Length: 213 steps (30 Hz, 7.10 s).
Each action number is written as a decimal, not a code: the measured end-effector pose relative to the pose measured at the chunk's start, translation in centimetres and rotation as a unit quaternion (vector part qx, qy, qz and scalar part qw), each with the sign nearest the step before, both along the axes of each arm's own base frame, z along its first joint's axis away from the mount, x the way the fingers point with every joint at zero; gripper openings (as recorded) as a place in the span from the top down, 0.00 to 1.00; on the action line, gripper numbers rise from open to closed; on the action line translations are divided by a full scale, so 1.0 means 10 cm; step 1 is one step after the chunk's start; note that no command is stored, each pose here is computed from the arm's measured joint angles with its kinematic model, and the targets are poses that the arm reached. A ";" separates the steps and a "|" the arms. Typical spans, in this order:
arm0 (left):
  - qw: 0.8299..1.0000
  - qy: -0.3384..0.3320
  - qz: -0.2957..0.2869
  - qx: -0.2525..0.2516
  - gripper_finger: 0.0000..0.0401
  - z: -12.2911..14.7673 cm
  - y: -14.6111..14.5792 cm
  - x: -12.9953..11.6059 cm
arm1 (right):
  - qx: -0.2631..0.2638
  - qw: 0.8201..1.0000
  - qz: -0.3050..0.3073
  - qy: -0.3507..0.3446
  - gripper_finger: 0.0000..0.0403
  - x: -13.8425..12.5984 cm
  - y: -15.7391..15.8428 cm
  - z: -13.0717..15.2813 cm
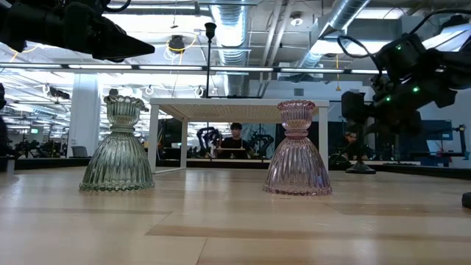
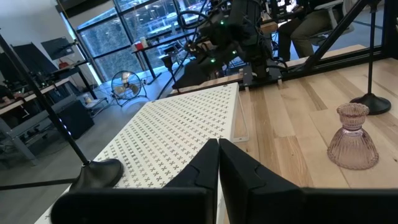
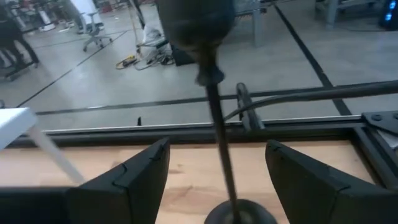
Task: Pick & Place candle stick holders
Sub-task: Put the top black candle holder on the shelf, then put the black candle holder on the shelf
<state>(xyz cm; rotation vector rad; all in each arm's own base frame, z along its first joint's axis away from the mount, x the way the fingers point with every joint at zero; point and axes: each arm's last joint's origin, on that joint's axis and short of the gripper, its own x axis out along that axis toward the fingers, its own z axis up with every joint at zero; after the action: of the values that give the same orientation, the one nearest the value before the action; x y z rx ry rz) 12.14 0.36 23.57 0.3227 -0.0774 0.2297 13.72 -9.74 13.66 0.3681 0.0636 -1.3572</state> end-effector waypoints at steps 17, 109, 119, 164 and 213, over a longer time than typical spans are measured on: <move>1.000 0.000 0.000 0.000 0.97 0.00 0.00 0.00 | -0.018 1.000 -0.005 -0.003 0.47 0.08 -0.12 -0.02; 1.000 -0.002 -0.002 -0.015 0.97 0.00 0.00 0.00 | -0.074 0.889 0.450 0.050 1.00 2.02 -0.43 1.59; 1.000 -0.002 -0.002 -0.015 0.97 0.00 0.00 0.00 | -0.058 0.884 0.461 0.051 1.00 2.11 -0.47 1.43; 1.000 -0.002 0.000 -0.015 0.97 0.00 0.00 0.00 | -0.075 0.890 0.443 0.080 0.61 2.08 -0.58 1.40; 1.000 -0.005 -0.002 -0.026 0.97 0.00 0.00 0.00 | 0.216 0.721 0.592 0.289 0.87 0.23 1.20 2.03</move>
<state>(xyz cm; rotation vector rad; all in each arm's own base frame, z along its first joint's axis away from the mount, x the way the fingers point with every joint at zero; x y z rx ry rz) 12.15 0.36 23.55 0.2699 -0.0809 0.2283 15.97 2.22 33.93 0.1864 0.9945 -0.0867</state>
